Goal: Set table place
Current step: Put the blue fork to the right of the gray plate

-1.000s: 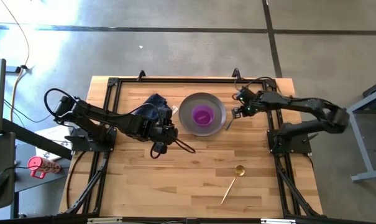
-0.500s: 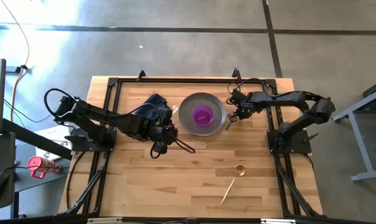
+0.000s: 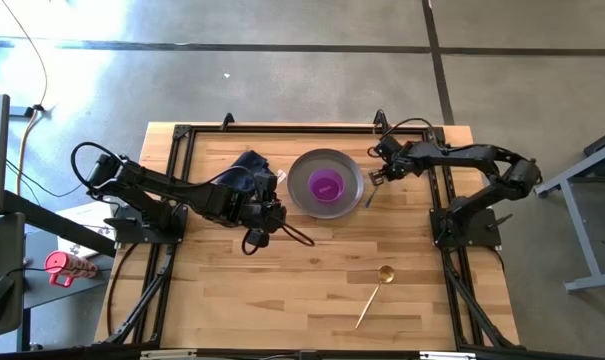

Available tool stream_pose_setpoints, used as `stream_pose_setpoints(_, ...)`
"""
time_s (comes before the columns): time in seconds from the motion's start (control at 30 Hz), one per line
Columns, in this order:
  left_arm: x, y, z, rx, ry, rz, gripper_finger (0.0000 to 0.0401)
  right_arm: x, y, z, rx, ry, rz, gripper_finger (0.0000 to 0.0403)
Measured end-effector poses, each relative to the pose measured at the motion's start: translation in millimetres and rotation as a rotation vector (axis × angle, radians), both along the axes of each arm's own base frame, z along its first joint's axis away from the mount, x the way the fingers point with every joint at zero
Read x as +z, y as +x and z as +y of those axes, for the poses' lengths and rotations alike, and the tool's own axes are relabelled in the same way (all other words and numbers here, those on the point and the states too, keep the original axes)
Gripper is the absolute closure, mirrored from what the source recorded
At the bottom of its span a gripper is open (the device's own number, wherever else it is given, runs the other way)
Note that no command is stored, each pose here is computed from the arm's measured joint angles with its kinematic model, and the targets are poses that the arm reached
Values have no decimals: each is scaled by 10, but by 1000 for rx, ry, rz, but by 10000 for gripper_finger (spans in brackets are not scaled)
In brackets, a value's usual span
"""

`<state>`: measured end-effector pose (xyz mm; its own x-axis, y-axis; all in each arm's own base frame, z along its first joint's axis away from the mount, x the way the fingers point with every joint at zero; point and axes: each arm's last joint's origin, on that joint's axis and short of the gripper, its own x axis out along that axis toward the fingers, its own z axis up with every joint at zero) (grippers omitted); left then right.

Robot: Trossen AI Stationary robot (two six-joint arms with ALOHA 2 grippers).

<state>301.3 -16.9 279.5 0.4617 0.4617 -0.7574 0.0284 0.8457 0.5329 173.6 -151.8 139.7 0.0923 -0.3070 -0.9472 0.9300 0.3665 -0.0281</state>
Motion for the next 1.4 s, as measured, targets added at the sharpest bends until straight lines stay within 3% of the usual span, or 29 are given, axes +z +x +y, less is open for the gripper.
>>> stream_pose_setpoints(0.27, 0, -1, 0, 1, -2, 0, 258, 21, 6, -94, -2, -34, -62, 403)
stream_pose_setpoints(0.4, 0, -1, 0, 1, -2, 0, 258, 22, 19, -95, 1, 3, -111, 403)
stream_pose_setpoints(0.67, 0, 0, 0, 2, -3, -1, 258, 24, 216, 141, 59, 51, -162, 403)
stream_pose_setpoints(1.0, 0, 0, 1, 4, 0, -2, 258, 24, 348, 367, 96, 14, -133, 403)
stream_pose_setpoints(1.4, 0, 0, 1, 0, 3, 1, 258, 2, 331, 403, 91, 4, -97, 403)
